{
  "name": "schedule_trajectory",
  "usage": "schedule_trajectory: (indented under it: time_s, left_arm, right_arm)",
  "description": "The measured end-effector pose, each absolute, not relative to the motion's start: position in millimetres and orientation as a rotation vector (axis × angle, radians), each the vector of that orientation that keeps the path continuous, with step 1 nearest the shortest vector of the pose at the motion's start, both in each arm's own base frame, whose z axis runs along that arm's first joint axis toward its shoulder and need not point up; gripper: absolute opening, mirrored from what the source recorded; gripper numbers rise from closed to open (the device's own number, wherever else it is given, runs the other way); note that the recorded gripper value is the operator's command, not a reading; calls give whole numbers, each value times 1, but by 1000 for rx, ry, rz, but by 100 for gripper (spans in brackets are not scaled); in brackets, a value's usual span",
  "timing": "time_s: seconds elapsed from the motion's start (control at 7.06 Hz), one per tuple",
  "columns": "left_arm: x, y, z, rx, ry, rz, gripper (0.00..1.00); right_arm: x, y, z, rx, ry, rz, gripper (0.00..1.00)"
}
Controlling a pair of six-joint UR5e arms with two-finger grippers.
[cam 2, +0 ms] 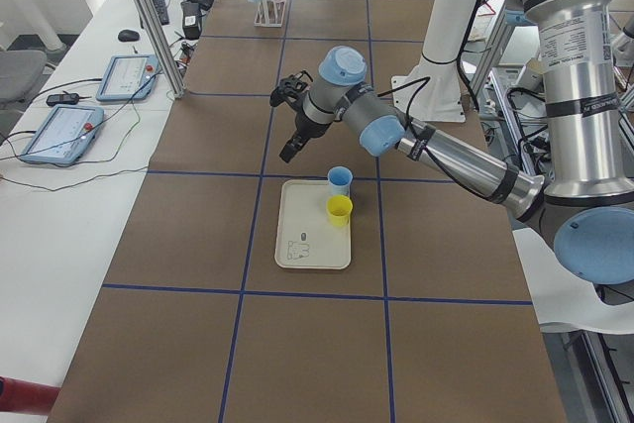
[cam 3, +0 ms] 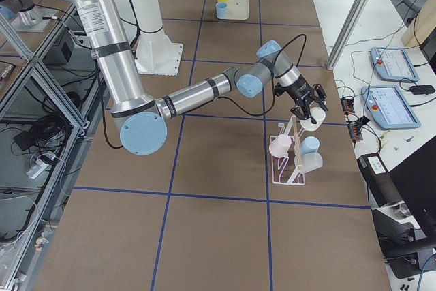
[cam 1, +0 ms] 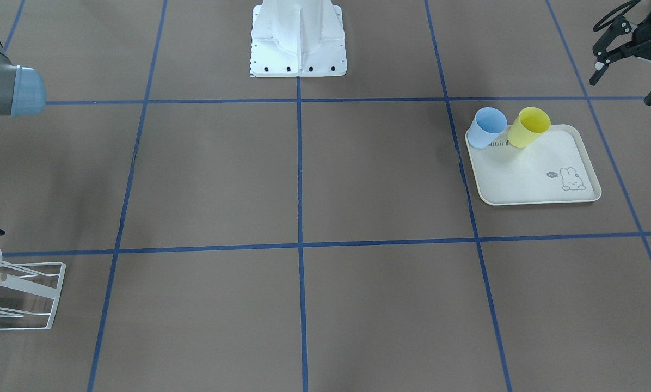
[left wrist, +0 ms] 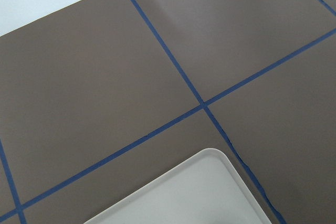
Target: Transfer IKEA cup to right arm and place on rack
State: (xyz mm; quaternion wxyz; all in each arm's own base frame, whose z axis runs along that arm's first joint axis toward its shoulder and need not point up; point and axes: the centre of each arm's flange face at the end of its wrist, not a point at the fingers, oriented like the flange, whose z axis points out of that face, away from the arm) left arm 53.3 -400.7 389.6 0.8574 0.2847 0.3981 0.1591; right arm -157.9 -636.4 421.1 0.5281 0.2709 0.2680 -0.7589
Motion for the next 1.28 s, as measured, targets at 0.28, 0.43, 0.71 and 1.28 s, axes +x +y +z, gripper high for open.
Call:
schedule_trajectory:
  time_s: [0.28,0.43,0.71,1.28]
  left_arm:
    - [53,-401,390,597,836,334,100]
    - [53,-401,390,597,836,334,100]
    - [54,-401,391,596,836,334,100]
    - [54,-401,390,597,837,335,100]
  right_arm:
    - [-167,-637,426,629,649,-1819,4]
    - [-170,-637,429,624,652,-1822,4]
    - [-177,-644,448,647,664,-1813,6]
    - [-181,-648,460,692,684,-1789,7]
